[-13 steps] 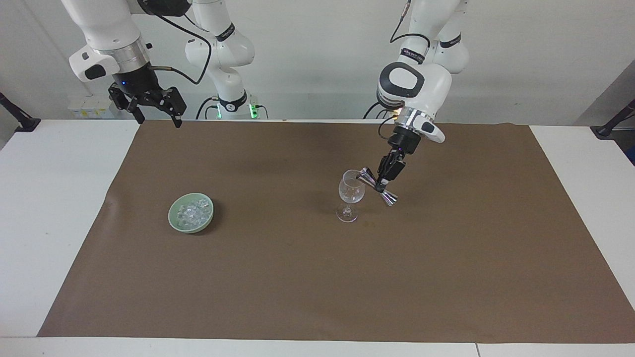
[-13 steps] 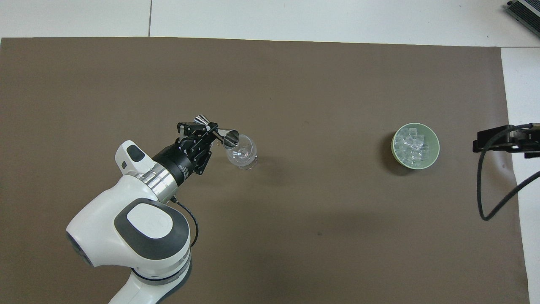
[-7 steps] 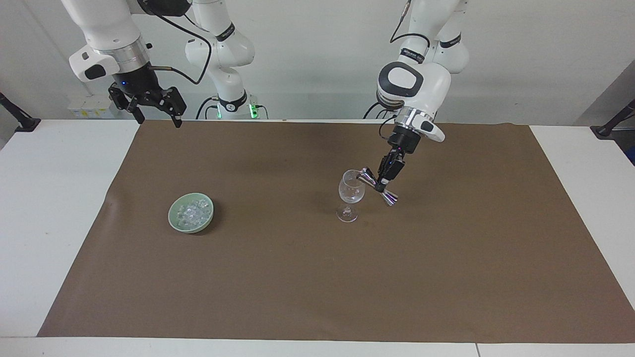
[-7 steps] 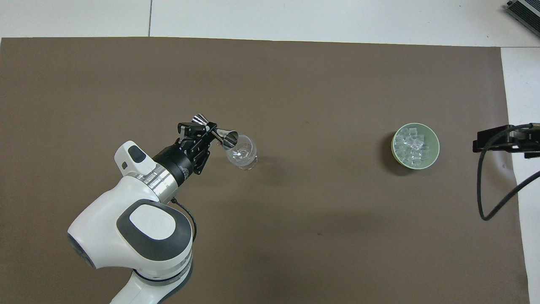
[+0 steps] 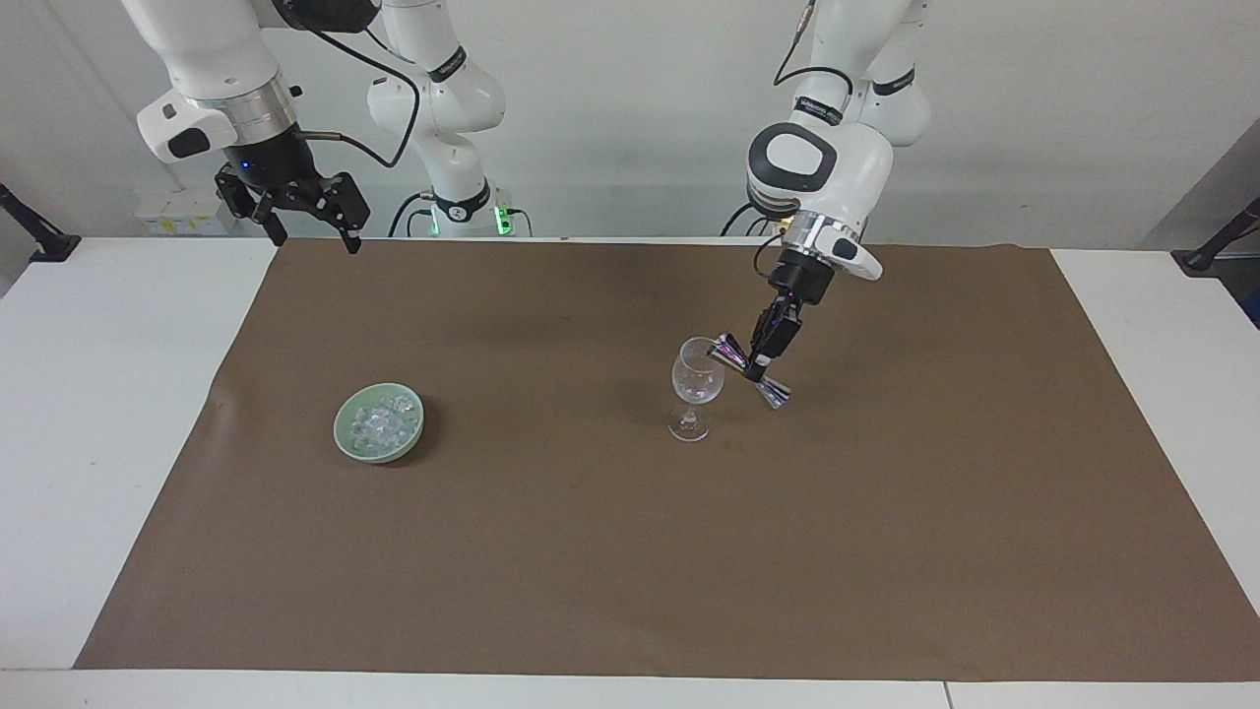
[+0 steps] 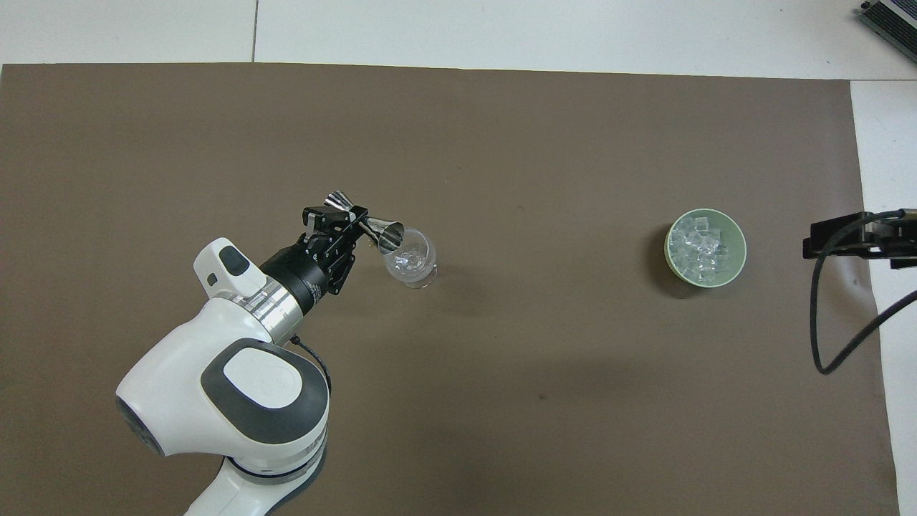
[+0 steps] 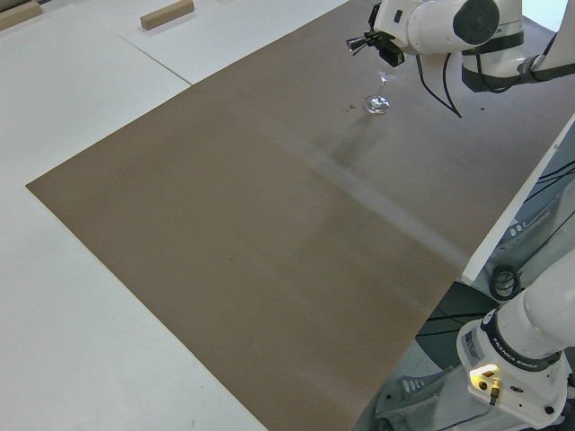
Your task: Pour wine and add ice with both arms
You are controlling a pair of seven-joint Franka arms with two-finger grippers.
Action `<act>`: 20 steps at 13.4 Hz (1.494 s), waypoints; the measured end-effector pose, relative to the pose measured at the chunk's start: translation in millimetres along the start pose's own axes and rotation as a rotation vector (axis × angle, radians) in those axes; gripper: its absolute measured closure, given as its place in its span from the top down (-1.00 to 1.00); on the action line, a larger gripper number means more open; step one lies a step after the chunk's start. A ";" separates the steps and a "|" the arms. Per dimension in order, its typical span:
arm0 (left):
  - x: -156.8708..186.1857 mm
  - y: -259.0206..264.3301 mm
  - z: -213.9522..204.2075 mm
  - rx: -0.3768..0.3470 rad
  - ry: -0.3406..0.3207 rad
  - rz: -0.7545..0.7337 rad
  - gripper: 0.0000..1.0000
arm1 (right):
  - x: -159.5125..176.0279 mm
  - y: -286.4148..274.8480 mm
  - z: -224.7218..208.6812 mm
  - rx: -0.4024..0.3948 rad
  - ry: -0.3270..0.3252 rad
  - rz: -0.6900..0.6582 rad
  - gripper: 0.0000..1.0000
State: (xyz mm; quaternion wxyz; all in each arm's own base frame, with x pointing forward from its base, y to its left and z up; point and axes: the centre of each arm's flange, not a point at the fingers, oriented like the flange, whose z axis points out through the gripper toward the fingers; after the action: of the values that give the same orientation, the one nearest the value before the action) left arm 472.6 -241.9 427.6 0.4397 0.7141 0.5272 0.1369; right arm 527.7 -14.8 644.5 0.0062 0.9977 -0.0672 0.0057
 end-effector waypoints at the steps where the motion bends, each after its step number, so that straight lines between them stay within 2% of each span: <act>1: -0.9 0.3 0.1 0.000 0.001 0.009 -0.59 | 0.0 0.0 0.0 0.000 0.000 0.000 1.00; 20: -14.2 1.7 -3.1 -0.011 0.032 0.161 -0.59 | 0.0 0.0 0.0 0.000 0.000 0.000 1.00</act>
State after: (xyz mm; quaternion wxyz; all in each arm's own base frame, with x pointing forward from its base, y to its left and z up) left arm 465.9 -252.9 434.5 0.4227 0.7494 0.4744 0.1861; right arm 527.7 -14.8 644.5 0.0062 0.9977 -0.0672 0.0057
